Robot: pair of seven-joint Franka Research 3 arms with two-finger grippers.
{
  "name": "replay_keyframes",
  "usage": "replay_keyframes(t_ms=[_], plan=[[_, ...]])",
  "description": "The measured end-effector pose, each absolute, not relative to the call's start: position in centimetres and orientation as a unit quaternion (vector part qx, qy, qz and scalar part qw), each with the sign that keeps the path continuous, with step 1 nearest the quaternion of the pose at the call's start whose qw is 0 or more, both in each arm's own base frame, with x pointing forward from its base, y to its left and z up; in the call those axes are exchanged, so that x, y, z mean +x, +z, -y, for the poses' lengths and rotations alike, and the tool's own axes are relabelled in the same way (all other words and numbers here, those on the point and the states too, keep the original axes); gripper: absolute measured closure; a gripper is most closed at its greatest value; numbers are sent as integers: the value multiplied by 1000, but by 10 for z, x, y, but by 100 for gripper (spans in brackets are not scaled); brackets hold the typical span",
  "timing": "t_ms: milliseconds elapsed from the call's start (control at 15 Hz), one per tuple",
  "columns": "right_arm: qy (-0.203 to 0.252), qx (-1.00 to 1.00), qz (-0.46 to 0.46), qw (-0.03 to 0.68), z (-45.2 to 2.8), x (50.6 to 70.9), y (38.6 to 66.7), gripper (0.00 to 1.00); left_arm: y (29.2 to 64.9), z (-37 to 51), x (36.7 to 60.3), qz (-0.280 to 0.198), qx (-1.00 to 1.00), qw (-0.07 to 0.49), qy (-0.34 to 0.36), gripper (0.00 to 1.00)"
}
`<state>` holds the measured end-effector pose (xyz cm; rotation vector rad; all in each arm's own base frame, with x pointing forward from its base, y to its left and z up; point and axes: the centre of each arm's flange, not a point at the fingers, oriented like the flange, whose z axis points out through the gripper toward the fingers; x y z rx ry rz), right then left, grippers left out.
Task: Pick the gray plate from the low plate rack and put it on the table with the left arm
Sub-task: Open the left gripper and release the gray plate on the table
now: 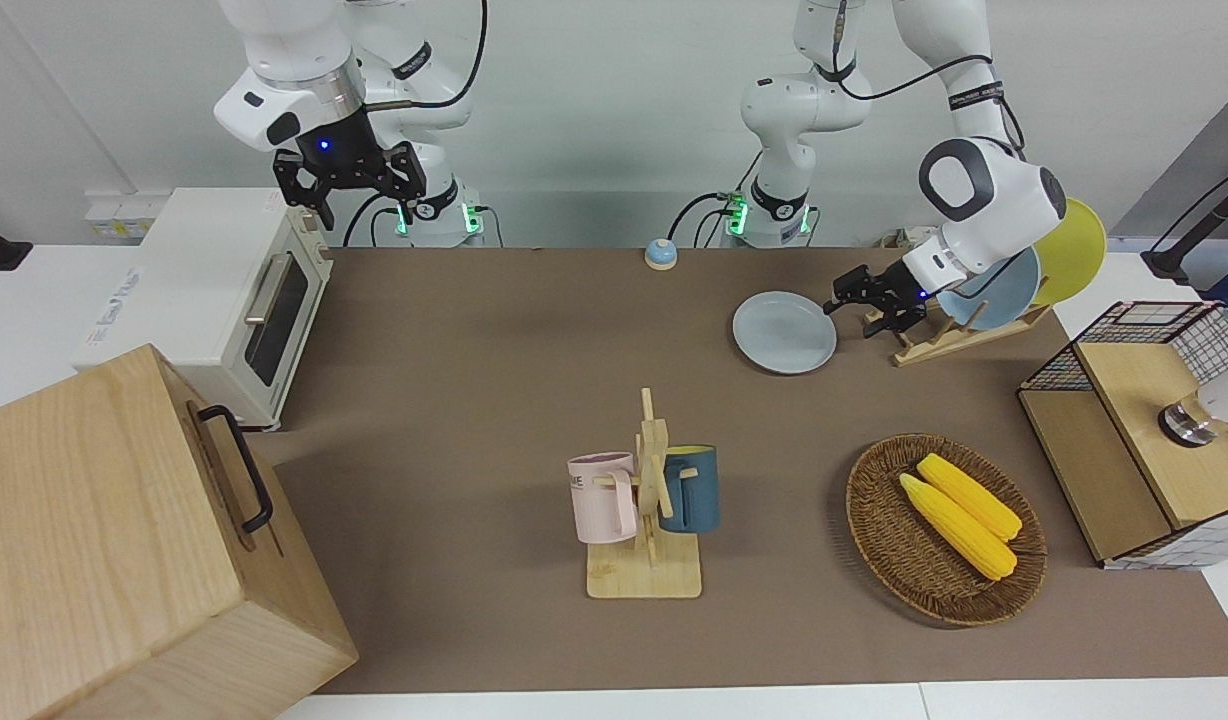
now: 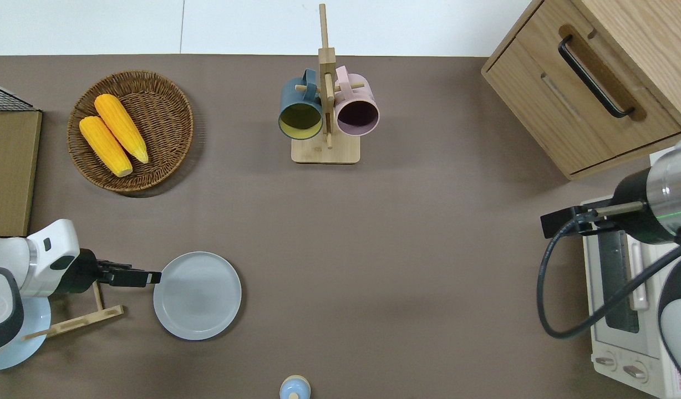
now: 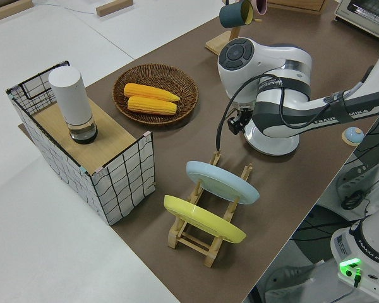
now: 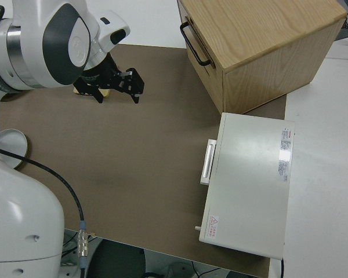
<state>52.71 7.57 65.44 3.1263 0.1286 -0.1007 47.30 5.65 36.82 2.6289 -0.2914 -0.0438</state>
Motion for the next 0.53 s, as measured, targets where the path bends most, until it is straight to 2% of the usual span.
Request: replay_keyframes(t_ms=[200,533], plan=[[-32,999,-41,6,-76,527,654,1,389,-61,480,100,971,215,-15,0],[-32,999,-41,6,-76,527,654,1,447,-69,494,87,974,207,-20,0]])
